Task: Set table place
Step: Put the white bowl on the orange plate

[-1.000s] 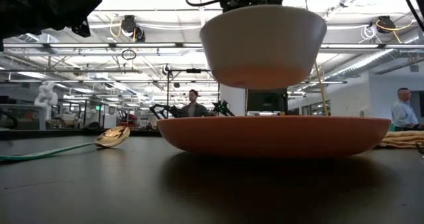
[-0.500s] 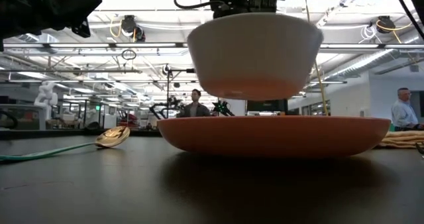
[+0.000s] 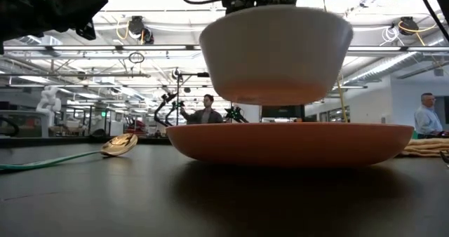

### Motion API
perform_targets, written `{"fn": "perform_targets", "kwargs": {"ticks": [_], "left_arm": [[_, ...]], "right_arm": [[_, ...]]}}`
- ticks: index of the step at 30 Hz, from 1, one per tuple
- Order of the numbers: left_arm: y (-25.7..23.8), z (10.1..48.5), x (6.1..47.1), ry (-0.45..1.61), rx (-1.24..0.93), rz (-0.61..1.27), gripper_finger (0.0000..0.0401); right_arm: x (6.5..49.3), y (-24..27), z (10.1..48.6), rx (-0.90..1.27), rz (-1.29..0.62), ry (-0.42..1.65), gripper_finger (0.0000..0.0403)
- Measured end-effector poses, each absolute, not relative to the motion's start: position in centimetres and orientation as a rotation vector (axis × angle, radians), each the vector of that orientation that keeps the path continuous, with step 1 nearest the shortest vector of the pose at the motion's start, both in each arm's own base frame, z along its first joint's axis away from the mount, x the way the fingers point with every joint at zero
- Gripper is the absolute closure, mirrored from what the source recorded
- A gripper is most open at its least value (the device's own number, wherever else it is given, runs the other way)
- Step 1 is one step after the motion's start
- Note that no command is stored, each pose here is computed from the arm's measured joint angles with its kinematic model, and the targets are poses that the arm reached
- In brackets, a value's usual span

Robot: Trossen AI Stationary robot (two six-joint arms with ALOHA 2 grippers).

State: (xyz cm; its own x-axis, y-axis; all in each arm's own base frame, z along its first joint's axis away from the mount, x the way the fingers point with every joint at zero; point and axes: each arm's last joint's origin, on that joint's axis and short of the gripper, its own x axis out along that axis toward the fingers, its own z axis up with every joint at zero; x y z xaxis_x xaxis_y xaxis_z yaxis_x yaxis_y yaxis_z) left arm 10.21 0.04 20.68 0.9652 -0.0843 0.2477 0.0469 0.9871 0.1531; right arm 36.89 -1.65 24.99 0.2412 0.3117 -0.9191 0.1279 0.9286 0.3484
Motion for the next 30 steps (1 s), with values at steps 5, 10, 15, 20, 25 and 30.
{"fn": "perform_targets", "kwargs": {"ticks": [5, 10, 15, 20, 25, 30], "left_arm": [[0.0, 20.7, 10.2, -0.256, 0.145, -0.067, 0.037], [0.0, 20.7, 10.2, -0.257, 0.145, -0.067, 0.037], [0.0, 20.7, 10.2, -0.256, 0.137, -0.068, 0.037], [0.0, 20.7, 10.2, -0.256, 0.129, -0.069, 0.037], [0.0, 20.7, 10.2, -0.255, 0.125, -0.07, 0.037], [0.0, 20.7, 10.2, -0.255, 0.119, -0.071, 0.037]], "right_arm": [[36.9, -0.7, 24.9, 0.333, 0.113, 1.338, 0.0403], [36.9, -0.6, 24.9, 0.299, 0.074, 1.34, 0.0403], [37.0, -0.6, 24.7, 0.304, 0.073, 1.342, 0.0403], [37.1, -0.5, 24.6, 0.292, 0.099, 1.338, 0.0403], [37.4, -0.2, 24.7, 0.27, 0.095, 1.308, 0.0403], [37.7, -0.2, 23.8, 0.268, 0.066, 1.335, 0.0403]]}}
